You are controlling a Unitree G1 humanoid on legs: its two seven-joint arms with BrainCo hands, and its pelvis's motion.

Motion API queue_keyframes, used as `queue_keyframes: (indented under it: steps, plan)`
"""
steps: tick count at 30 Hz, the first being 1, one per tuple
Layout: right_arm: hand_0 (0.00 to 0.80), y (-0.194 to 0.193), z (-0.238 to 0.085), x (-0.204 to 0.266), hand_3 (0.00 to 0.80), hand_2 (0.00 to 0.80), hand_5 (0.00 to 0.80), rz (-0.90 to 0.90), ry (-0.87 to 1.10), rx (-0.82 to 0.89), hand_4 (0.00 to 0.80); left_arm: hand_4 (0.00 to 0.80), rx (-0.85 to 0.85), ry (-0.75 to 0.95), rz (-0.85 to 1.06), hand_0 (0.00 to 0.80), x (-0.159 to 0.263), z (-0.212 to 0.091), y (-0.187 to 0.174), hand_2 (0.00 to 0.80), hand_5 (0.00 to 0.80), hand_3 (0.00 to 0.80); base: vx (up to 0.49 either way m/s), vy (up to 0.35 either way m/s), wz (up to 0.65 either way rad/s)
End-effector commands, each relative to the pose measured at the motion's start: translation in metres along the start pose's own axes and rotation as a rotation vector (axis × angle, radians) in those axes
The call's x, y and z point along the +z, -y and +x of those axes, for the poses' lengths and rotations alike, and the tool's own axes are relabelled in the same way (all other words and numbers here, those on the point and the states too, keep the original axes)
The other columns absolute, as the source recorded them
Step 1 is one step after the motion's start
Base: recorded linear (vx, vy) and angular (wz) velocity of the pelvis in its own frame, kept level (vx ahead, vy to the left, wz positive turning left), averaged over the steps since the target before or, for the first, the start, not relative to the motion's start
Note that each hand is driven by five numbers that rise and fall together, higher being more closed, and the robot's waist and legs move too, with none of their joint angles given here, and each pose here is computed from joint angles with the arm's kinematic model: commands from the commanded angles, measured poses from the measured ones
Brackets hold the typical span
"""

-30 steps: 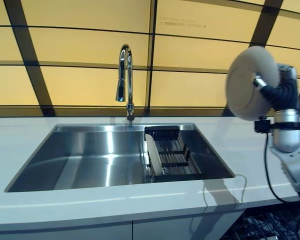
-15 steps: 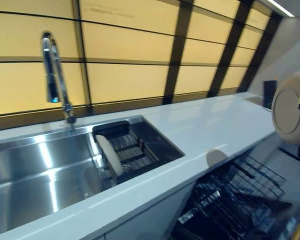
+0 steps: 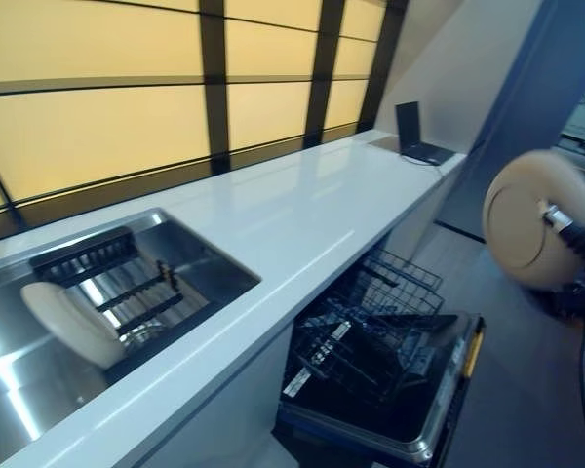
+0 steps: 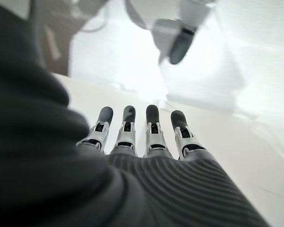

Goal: Take plates into dishwasher

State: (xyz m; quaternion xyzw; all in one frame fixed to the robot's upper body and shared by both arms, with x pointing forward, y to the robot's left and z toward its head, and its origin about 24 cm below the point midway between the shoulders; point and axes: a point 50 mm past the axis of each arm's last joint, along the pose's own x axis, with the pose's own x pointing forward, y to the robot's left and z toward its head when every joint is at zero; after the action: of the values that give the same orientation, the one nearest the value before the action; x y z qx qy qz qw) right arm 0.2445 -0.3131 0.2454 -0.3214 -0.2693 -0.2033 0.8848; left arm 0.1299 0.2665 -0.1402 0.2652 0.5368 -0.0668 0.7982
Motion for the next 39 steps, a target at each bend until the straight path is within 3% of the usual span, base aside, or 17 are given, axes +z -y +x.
queue_keyframes:
  steps: [1, 7, 19, 39]
  plan:
    - [0.800, -0.008, 0.011, 0.025, 0.800, 0.800, 0.800, 0.057, 0.089, 0.060, 0.800, 0.000, -0.006, 0.080, 0.015, 0.000, 0.019, 0.002, 0.004, 0.000, 0.000, 0.000, -0.202, -0.205, -0.11]
    - [0.800, -0.047, 0.010, 0.015, 0.800, 0.800, 0.800, 0.008, 0.031, 0.249, 0.800, 0.000, -0.066, 0.157, 0.040, 0.000, 0.035, 0.002, 0.025, 0.000, 0.000, 0.000, -0.122, -0.124, 0.16]
    - [0.800, -0.101, 0.000, 0.003, 0.800, 0.800, 0.800, -0.021, -0.067, 0.527, 0.800, 0.000, -0.034, 0.097, 0.020, 0.000, 0.023, 0.003, 0.014, 0.000, 0.000, 0.000, -0.060, -0.055, 0.11]
    - [0.800, -0.146, 0.013, 0.012, 0.800, 0.800, 0.800, -0.059, -0.041, 0.519, 0.800, 0.000, -0.048, 0.226, 0.090, 0.000, 0.075, 0.003, 0.014, 0.000, 0.000, 0.000, -0.015, 0.002, 0.07]
